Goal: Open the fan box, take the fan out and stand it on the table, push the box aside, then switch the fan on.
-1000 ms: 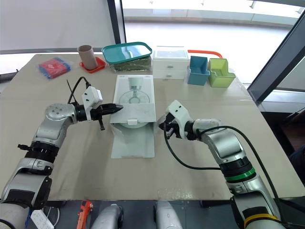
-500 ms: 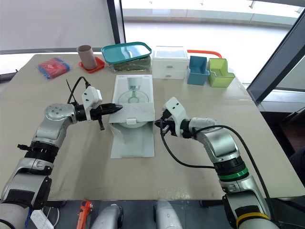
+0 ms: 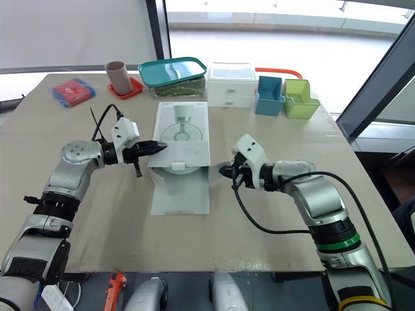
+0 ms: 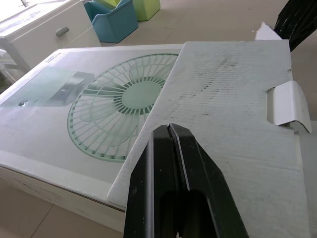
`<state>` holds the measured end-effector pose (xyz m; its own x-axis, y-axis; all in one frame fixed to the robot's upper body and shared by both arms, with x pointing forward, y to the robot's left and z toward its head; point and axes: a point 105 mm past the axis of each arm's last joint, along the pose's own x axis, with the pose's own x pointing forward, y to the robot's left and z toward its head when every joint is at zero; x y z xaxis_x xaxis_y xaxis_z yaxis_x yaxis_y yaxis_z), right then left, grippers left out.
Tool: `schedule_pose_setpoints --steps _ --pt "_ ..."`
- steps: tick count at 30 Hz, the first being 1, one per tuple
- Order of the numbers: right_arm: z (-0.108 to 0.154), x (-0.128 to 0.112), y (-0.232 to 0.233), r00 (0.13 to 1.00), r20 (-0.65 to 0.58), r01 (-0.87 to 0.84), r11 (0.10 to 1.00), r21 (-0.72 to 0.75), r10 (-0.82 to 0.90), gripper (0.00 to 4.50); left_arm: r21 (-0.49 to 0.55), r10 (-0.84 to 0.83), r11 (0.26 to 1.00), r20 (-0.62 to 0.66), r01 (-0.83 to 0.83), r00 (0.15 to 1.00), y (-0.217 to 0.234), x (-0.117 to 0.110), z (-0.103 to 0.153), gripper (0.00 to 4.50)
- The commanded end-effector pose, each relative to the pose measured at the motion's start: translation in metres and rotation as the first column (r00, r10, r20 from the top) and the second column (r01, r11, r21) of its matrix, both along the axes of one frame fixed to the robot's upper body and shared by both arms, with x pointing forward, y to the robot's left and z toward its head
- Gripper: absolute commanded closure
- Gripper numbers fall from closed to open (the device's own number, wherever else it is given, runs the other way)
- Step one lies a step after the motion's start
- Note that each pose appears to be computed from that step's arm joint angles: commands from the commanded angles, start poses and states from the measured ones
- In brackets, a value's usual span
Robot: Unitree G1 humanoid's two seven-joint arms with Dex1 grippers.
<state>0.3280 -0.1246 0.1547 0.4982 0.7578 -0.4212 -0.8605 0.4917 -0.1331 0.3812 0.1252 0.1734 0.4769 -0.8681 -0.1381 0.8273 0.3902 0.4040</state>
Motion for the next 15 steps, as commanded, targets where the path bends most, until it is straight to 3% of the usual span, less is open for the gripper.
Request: schedule_pose_setpoints --steps 1,4,8,15 --pt "0.026 -0.011 0.004 0.992 0.083 -0.098 0.995 0.032 0.095 4.47 0.022 0.007 1.0 -0.005 -0.007 1.0 0.005 0.001 -0.002 4.5" --pt "0.044 -0.013 0.009 0.986 0.113 -0.138 0.984 0.112 0.125 4.47 0.022 0.007 1.0 -0.004 -0.007 1.0 0.004 0.001 -0.002 4.5" --pt "0.063 0.004 0.021 0.985 0.162 -0.086 0.973 0.213 0.052 4.47 0.026 0.006 1.0 -0.002 -0.006 1.0 0.004 0.001 -0.003 4.5" --pt "0.056 0.022 0.038 0.986 0.164 -0.024 0.975 0.222 -0.013 4.47 0.024 0.01 1.0 0.006 -0.01 1.0 0.005 0.001 -0.001 4.5"
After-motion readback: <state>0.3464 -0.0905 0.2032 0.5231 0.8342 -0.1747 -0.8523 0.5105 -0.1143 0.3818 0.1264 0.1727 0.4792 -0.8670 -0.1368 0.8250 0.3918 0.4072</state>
